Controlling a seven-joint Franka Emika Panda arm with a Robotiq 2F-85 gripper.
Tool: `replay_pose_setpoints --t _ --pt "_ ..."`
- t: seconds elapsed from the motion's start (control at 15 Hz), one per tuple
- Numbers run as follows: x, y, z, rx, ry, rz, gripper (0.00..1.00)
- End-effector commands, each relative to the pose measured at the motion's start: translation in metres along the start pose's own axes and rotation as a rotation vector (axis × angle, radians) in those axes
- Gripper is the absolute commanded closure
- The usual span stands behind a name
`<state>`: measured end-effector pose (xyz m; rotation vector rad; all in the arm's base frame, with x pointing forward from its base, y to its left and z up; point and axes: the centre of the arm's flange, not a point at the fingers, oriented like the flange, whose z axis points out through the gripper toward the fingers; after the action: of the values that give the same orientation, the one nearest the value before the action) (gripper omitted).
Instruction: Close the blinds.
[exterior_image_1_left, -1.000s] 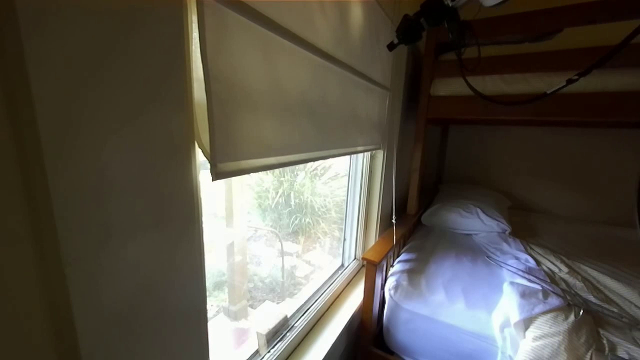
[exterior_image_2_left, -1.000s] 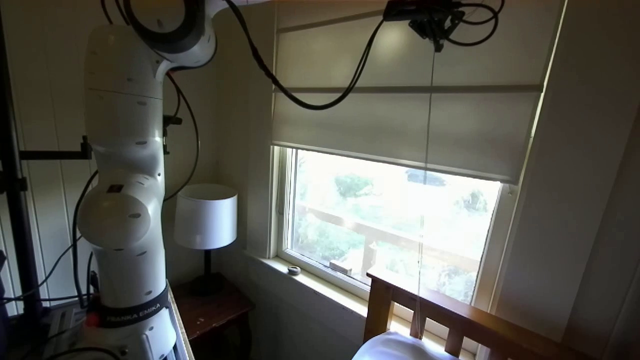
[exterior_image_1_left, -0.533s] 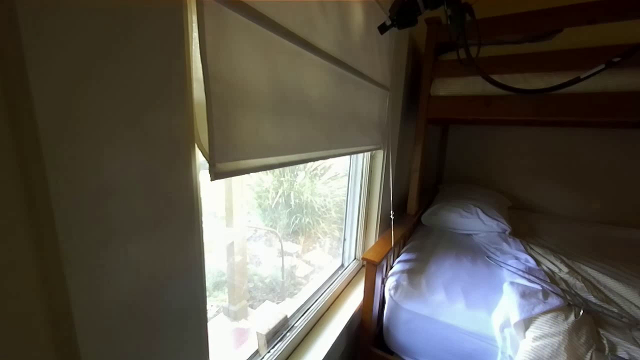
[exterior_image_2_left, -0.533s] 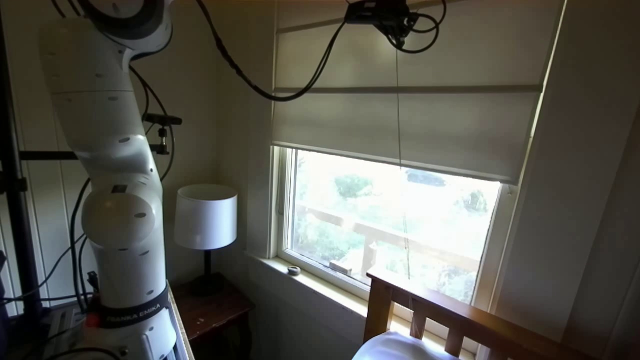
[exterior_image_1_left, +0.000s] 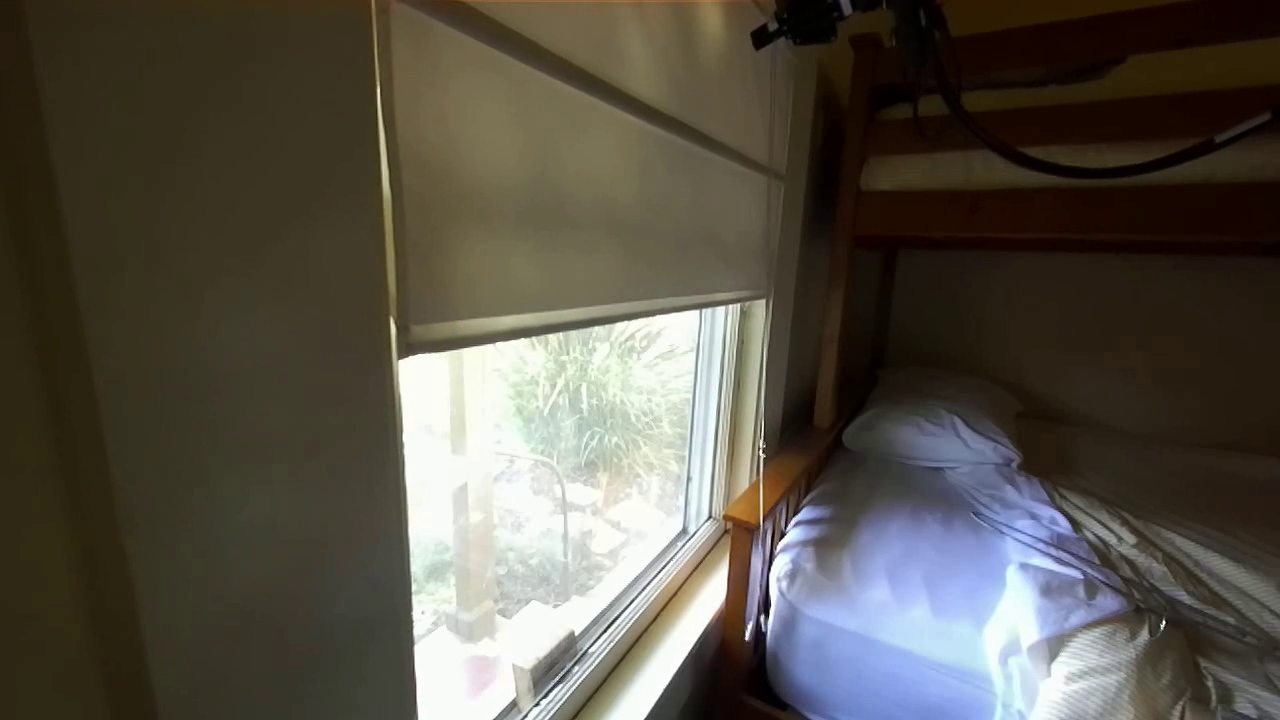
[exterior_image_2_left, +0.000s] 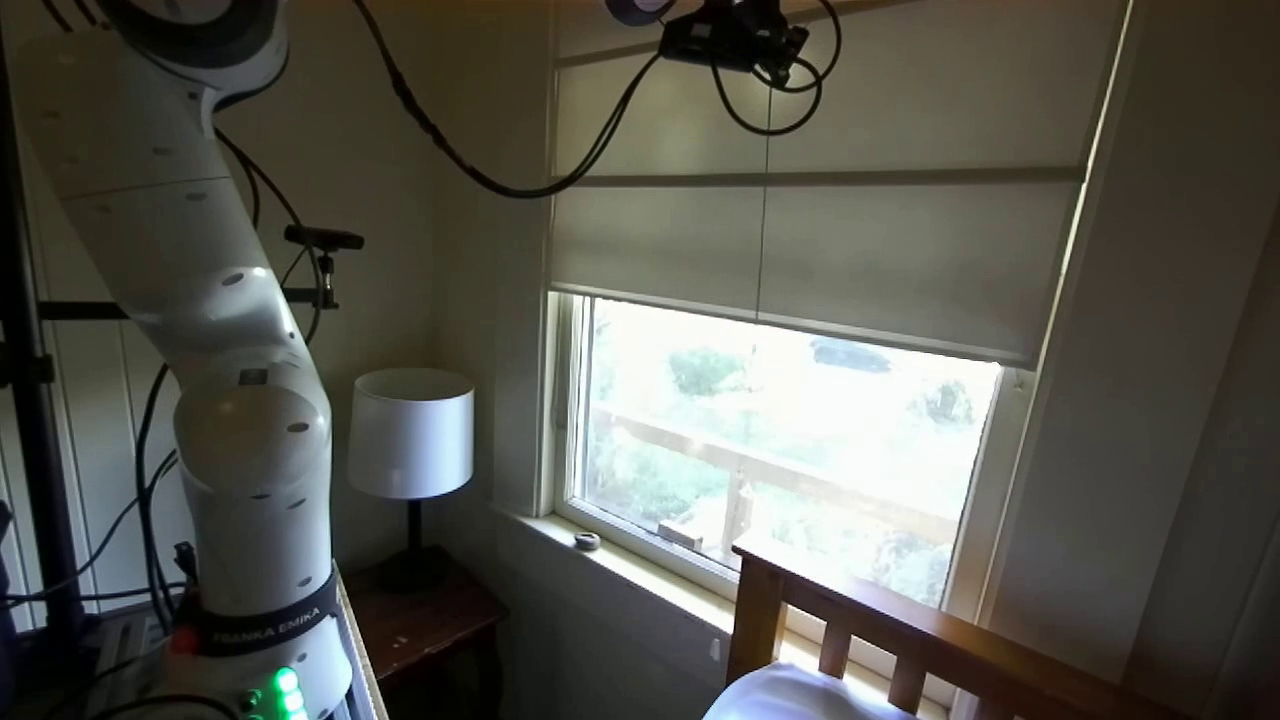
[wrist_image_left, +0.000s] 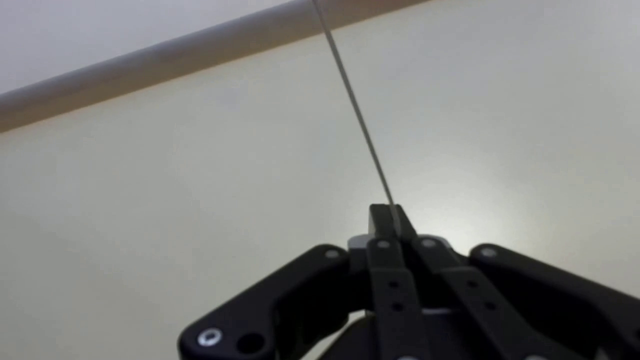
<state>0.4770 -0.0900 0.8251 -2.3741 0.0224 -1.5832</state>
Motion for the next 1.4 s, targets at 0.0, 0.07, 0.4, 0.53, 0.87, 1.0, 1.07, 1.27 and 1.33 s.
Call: replay_pose_setpoints --t 0.0,0.07,0.4,0.53,0.87,1.0,1.07,1.27,1.33 --pt "-0.072 -0.027 0.008 0.111 -0.081 0.064 1.00" --pt "-0.074 -0.029 0.007 0.122 -0.061 0.082 1.00" --pt "-0.087 -0.022 -0.004 -0.036 0.081 0.123 1.00" --pt "-0.078 -0.009 -0.019 -0.145 0.191 0.106 1.00" --pt "-0.047 0.012 -0.039 -0.291 0.338 0.027 1.00" --pt "-0.026 0.014 -0.051 -0.320 0.378 -0.017 1.00" --pt "-0.014 0.015 -0.060 -0.332 0.395 -0.040 1.00" --pt "0.017 0.019 -0.080 -0.366 0.452 -0.088 1.00" --pt "0.026 0.022 -0.086 -0.375 0.471 -0.094 1.00"
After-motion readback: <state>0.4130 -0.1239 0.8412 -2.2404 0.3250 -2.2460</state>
